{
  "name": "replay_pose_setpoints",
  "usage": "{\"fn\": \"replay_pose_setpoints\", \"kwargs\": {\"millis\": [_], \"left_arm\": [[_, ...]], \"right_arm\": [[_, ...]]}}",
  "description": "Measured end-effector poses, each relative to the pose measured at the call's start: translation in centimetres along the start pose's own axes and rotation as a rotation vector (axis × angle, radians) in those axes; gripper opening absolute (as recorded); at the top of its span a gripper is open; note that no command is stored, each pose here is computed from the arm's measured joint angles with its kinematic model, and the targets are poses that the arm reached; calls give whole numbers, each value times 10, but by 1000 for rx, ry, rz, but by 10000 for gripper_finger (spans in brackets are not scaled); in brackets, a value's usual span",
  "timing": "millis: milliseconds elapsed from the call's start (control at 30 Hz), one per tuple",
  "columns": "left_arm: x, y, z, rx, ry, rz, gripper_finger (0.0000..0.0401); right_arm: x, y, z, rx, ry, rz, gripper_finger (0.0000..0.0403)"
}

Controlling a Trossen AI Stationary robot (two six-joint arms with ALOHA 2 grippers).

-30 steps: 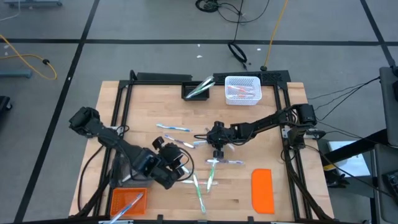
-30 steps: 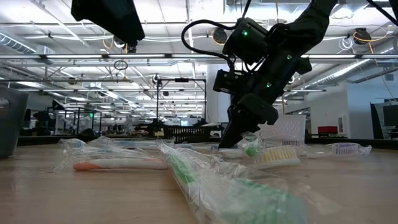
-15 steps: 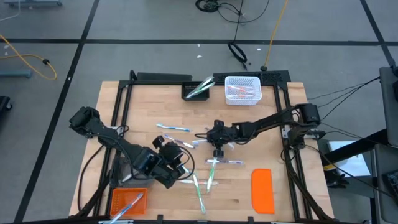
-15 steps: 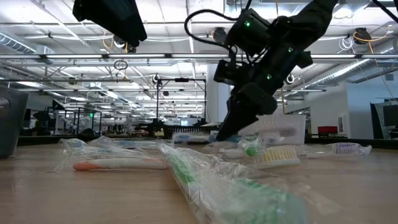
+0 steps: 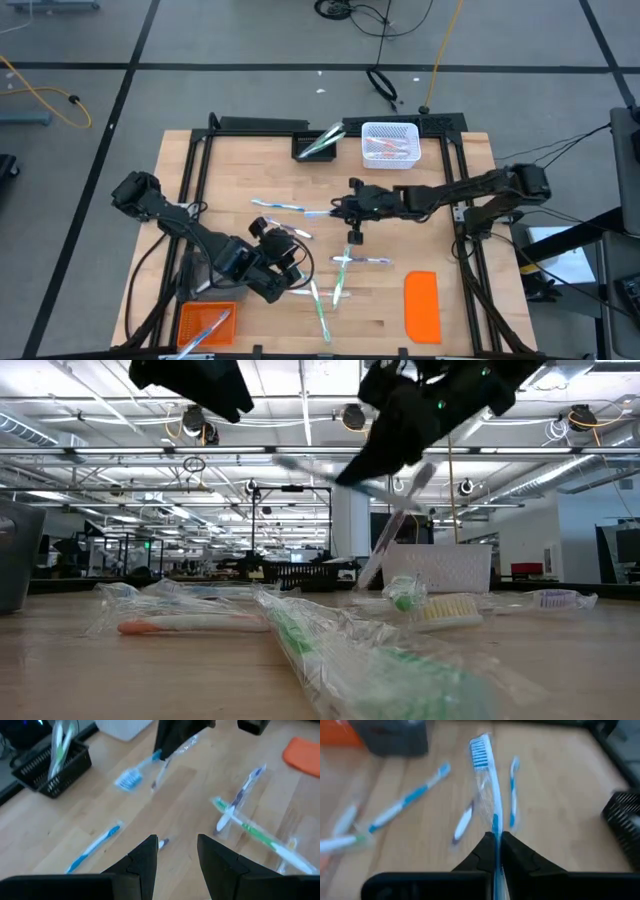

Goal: Pick & Place Toothbrushes
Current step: Put the blue toothbrush into the orange bin

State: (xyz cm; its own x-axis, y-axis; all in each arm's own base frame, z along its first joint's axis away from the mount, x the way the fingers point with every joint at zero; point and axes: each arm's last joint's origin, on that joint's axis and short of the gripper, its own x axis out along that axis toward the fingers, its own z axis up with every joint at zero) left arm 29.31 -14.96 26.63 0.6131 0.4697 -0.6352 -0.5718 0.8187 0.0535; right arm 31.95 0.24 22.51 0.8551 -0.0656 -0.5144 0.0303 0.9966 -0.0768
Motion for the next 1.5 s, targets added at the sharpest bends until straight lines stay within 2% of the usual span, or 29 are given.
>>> {"fn": "replay_pose_setpoints", "kwargs": {"millis": [300, 633, 767, 1000, 1233, 1500], "left_arm": [[3, -5, 11, 40, -106, -6, 143], [14, -6, 32, 58, -194, -27, 143], [15, -7, 42, 81, -273, -1, 143], [12, -11, 56, 111, -392, 25, 143], [7, -15, 66, 140, -465, 10, 143], [2, -17, 75, 158, -538, 55, 143]], "right_arm": [[-46, -4, 30, -10, -187, 3, 9], [-70, 6, 50, -35, -368, 149, 9], [-72, 13, 51, -51, -386, 190, 9], [-73, 15, 52, -62, -397, 191, 9], [-73, 15, 52, -66, -395, 191, 9], [-73, 16, 52, -71, -396, 196, 9]]}}
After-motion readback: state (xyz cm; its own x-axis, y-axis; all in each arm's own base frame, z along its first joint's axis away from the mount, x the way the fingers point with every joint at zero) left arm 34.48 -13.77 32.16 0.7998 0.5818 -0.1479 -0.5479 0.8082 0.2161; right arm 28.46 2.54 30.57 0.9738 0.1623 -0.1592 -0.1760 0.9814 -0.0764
